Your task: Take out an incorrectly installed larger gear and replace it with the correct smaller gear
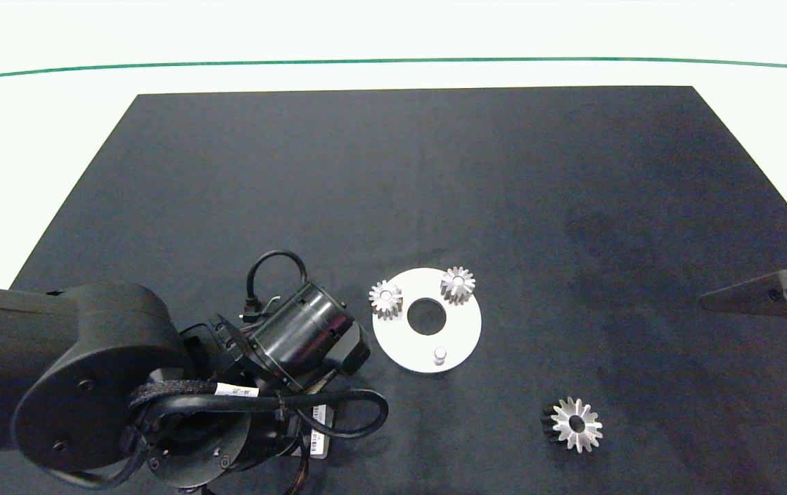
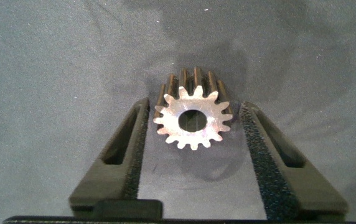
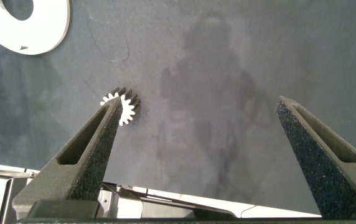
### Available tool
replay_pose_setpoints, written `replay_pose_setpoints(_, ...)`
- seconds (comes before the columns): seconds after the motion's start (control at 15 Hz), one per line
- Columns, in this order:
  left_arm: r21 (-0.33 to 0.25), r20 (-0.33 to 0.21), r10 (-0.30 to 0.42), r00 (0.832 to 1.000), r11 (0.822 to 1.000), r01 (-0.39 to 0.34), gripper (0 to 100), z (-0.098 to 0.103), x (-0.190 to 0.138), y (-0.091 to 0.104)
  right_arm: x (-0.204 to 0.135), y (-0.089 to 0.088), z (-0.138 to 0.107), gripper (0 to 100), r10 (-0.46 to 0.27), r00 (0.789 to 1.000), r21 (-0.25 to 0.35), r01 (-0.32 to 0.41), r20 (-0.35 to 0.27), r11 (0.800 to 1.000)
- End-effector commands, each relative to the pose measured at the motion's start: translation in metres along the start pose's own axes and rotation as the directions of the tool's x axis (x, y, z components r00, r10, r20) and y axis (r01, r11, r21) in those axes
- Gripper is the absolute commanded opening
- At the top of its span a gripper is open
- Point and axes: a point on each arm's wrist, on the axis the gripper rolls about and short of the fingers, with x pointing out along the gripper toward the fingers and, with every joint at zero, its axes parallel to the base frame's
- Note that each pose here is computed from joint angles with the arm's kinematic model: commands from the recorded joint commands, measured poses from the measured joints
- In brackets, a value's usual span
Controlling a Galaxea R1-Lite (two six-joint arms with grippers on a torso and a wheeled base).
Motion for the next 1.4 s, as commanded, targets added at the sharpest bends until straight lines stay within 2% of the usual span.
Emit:
replay_pose_setpoints(0.07,-0.006,0.003,0.002,1.0,1.0,-0.002,51,0.0004,-0.0004,0.0006,-0.001,-0.0004,-0.0009,100,-0.001,1.0,0.001,0.001,-0.002,1.0)
replay_pose_setpoints(0.53,-0.003,0.001,0.005,1.0,1.0,-0.005,38,-0.001,0.0003,0.0007,-0.0016,-0.0005,-0.0011,100,-0.001,1.0,0.001,0.001,-0.001,1.0)
replay_pose_setpoints(0.93,-0.006,0.007,0.006,1.0,1.0,-0.006,37,-0.0007,-0.0006,0.0011,-0.0005,-0.0003,-0.0014,100,-0.002,1.0,0.0,0.002,-0.005,1.0)
replay_pose_setpoints(1.4,-0.011,0.03,0.01,0.999,1.0,-0.01,23,-0.0002,-0.0025,0.0001,0.0005,-0.0001,-0.0011,100,0.001,1.0,-0.002,-0.001,-0.009,1.0)
